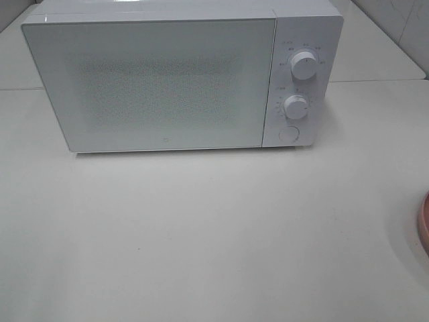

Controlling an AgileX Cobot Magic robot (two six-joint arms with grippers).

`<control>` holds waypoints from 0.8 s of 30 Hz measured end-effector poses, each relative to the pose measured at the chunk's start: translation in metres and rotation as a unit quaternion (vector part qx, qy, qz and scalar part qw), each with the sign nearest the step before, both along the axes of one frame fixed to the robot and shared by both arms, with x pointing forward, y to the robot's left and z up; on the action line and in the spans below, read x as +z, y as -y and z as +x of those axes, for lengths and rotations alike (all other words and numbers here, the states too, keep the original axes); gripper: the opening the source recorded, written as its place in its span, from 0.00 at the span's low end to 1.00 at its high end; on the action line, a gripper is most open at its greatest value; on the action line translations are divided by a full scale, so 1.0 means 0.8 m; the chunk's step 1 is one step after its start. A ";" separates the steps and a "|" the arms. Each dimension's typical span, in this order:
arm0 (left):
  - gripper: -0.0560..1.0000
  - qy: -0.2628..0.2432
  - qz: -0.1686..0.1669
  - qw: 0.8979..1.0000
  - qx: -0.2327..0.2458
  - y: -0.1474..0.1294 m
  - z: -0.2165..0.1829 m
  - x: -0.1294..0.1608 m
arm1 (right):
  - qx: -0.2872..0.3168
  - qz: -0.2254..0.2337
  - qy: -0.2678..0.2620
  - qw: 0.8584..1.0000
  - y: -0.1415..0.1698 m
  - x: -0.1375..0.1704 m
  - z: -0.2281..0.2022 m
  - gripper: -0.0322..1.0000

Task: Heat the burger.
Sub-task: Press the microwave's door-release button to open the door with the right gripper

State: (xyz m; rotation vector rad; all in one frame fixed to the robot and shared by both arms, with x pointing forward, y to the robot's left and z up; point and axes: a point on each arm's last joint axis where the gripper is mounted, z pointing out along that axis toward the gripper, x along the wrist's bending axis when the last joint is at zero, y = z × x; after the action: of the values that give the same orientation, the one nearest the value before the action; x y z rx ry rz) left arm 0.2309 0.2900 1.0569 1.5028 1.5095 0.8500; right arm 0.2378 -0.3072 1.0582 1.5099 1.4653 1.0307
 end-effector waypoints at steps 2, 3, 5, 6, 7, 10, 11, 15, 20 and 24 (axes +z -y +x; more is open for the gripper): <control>0.99 0.000 0.000 1.000 0.000 0.000 0.000 0.000 | 0.000 0.000 0.000 1.000 0.000 0.000 0.000 0.75; 0.99 0.000 0.000 1.000 0.000 0.000 0.000 0.000 | 0.000 0.000 0.000 1.000 0.000 0.000 0.000 0.75; 0.99 0.000 0.000 1.000 0.000 0.000 0.000 0.000 | 0.000 0.000 0.000 1.000 0.000 0.000 0.000 0.75; 0.99 0.000 0.000 1.000 0.000 0.000 0.000 0.000 | 0.000 0.000 0.000 1.000 0.000 0.000 0.000 0.75; 0.99 0.000 0.000 1.000 0.000 0.000 0.000 0.000 | 0.000 0.000 0.000 1.000 0.000 0.000 0.000 0.75; 0.99 0.000 0.000 1.000 0.000 0.000 0.000 0.000 | 0.000 0.000 0.000 1.000 0.000 0.000 0.000 0.75; 0.99 0.000 0.000 1.000 0.000 0.000 0.000 0.000 | 0.000 0.000 0.000 1.000 0.000 0.000 0.000 0.75; 0.99 0.000 0.000 1.000 0.000 0.000 0.000 0.000 | 0.000 0.000 0.000 1.000 0.000 0.000 0.000 0.75; 0.99 0.000 0.000 1.000 0.000 0.000 0.000 0.000 | 0.000 0.000 0.003 1.000 0.000 0.005 0.001 0.75; 0.99 0.000 0.000 1.000 0.000 0.000 0.000 0.000 | -0.002 -0.009 -0.019 1.000 -0.001 0.018 0.020 0.75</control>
State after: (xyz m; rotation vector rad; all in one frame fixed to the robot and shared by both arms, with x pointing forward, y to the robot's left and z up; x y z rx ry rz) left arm 0.2309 0.2900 1.0569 1.5028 1.5095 0.8500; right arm 0.2538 -0.3062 1.0725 1.5270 1.4944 0.9895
